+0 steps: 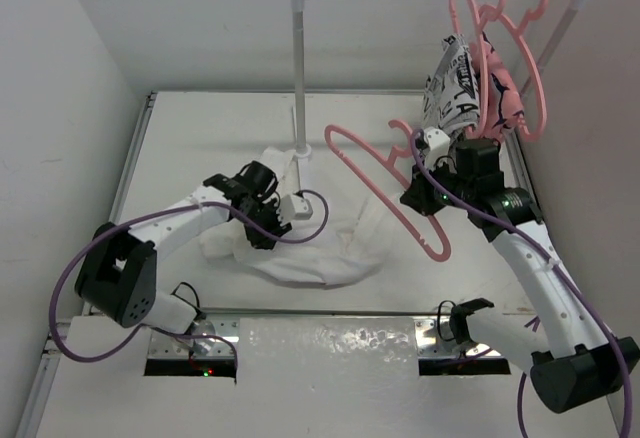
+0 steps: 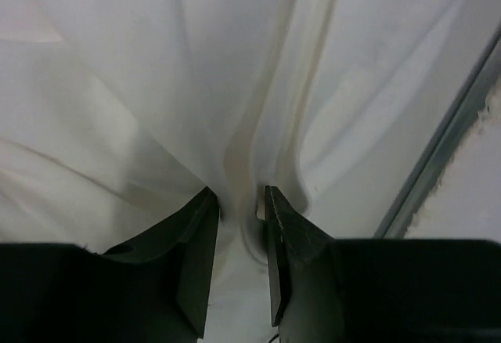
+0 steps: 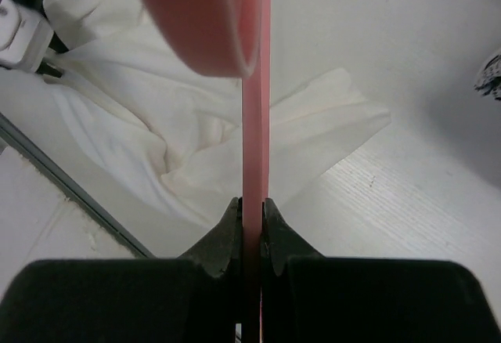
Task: Place the t-shirt on the hanger
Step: Pick up the hanger from the clothesline, then place the T-shirt on the hanger.
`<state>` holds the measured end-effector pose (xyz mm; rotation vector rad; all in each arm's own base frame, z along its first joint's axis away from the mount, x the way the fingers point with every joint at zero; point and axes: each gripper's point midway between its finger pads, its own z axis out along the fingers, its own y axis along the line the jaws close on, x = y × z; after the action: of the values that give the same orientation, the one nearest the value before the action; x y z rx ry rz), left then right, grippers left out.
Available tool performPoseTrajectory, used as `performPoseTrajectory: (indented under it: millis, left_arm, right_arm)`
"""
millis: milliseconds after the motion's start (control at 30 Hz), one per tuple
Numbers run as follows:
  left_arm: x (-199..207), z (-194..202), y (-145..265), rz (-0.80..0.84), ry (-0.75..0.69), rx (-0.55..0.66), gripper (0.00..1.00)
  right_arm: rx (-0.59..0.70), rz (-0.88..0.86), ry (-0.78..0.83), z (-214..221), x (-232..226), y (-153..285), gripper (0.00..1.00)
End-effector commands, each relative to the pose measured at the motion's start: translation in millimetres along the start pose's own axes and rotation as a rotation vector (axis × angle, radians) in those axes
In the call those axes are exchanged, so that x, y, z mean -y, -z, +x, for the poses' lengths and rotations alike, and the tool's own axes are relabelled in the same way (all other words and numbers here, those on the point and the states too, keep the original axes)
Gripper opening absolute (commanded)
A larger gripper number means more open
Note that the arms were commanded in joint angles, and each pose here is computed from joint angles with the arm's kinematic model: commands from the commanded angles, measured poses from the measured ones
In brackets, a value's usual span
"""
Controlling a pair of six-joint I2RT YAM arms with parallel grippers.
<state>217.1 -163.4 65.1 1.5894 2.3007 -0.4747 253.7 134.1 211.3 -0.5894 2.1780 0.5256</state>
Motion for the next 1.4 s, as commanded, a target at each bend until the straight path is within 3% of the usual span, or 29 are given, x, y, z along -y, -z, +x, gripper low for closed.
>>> performPoseTrajectory:
  millis: [0, 167, 333, 433, 567, 800, 867, 900, 1000, 1200, 1367]
  left_arm:
    - [30, 28, 7, 0.059, -0.133, -0.059, 0.26]
    - [41, 46, 10, 0.034, -0.273, -0.114, 0.29]
    - [28, 12, 13, -0.022, -0.204, -0.023, 0.35]
    - [27, 10, 5, 0.007, -0.156, -0.045, 0.36]
    - [35, 32, -4, 0.065, -0.15, -0.125, 0.32]
    - [62, 40, 6, 0.219, -0.197, -0.147, 0.3]
    - [62, 38, 6, 0.22, -0.192, -0.144, 0.12]
    - [60, 37, 6, 0.209, -0.178, -0.144, 0.0]
    - [48, 20, 9, 0.141, -0.134, -0.106, 0.0]
    - [-25, -59, 50, -0.169, 0.003, 0.103, 0.0]
    - [-57, -83, 58, -0.276, 0.059, 0.12, 0.0]
  right_arm:
    - [0.037, -0.05, -0.007, 0, -12, 2, 0.0]
    - [0.036, -0.065, -0.021, 5, -16, 1, 0.0]
    - [0.026, -0.074, -0.029, 11, -20, 0, 0.0]
    - [0.012, -0.084, -0.035, 18, -23, 0, 0.0]
    - [-0.007, -0.081, -0.033, 23, -24, 4, 0.0]
    - [-0.03, -0.072, -0.018, 24, -21, 5, 0.0]
    - [-0.029, -0.079, -0.018, 24, -22, 4, 0.0]
    - [-0.03, -0.084, -0.018, 24, -23, 3, 0.0]
    - [-0.04, -0.117, -0.008, 25, -28, 4, 0.0]
    - [-0.07, -0.14, 0.016, 27, -33, 11, 0.0]
    - [-0.067, -0.262, 0.008, 26, -56, 18, 0.0]
